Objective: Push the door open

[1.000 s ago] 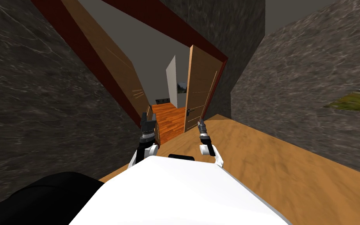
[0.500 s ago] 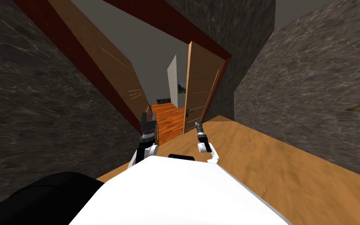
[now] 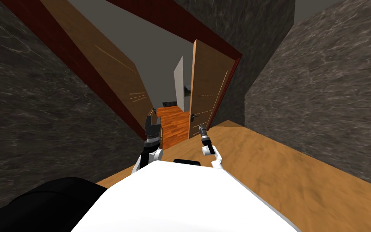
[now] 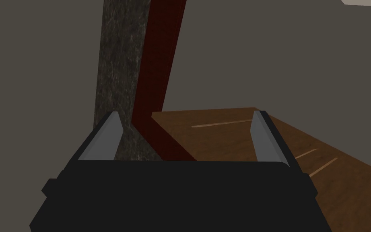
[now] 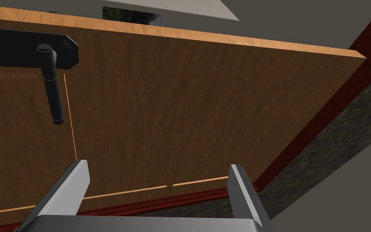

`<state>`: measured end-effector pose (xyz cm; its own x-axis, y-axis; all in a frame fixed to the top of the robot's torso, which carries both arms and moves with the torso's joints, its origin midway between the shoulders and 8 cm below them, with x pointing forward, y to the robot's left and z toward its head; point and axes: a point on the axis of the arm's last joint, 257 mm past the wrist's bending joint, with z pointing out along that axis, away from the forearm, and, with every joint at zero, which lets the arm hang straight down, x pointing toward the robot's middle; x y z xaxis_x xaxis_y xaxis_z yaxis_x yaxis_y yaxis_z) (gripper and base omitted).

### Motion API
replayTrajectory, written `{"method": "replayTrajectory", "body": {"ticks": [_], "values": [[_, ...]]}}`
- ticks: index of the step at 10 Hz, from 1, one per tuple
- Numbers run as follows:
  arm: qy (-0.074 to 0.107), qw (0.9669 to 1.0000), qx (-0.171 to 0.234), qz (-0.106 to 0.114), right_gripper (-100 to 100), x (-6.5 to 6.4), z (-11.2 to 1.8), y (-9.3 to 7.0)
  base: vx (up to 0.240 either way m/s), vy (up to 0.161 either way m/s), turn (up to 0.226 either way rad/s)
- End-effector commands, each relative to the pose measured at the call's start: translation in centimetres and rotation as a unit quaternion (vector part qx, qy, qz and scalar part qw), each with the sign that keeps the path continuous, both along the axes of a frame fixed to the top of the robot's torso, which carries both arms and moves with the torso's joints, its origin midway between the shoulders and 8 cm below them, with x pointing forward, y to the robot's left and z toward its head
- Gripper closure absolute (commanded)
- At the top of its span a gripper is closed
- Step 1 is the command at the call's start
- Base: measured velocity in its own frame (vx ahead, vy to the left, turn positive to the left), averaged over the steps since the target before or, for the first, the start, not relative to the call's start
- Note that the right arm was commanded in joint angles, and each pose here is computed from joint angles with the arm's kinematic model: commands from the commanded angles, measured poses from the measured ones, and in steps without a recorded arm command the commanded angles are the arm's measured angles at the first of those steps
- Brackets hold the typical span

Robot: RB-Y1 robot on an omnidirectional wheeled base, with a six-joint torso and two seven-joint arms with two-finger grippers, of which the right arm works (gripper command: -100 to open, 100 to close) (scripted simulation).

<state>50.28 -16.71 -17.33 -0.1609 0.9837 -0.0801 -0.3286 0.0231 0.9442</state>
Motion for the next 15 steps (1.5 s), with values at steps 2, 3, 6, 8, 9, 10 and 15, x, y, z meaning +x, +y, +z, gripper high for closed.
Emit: {"method": "replayTrajectory", "body": {"ticks": [2, 3, 6, 8, 9, 10, 15], "values": [[0.02, 0.9997, 0.002, 0.012, -100, 1.0, -1.5, 1.3, 0.078, -0.126, 0.071], [0.027, 0.9995, 0.003, 0.016, -100, 1.3, -2.1, 1.7, 0.072, -0.107, 0.069], [0.048, 0.9984, 0.004, 0.028, -100, 2.3, -3.6, 3.0, 0.064, -0.096, 0.064], [0.061, 0.9975, 0.004, 0.036, -100, 2.9, -4.6, 3.8, 0.089, -0.137, 0.061], [0.068, 0.9969, 0.004, 0.04, -100, 3.1, -5.1, 4.2, 0.059, -0.104, 0.077], [0.068, 0.9969, 0.004, 0.04, -100, 3.1, -5.1, 4.2, 0.037, -0.064, 0.016], [0.104, 0.9928, 0.002, 0.06, -100, 4.4, -7.7, 6.5, 0.072, -0.117, 0.063]]}}
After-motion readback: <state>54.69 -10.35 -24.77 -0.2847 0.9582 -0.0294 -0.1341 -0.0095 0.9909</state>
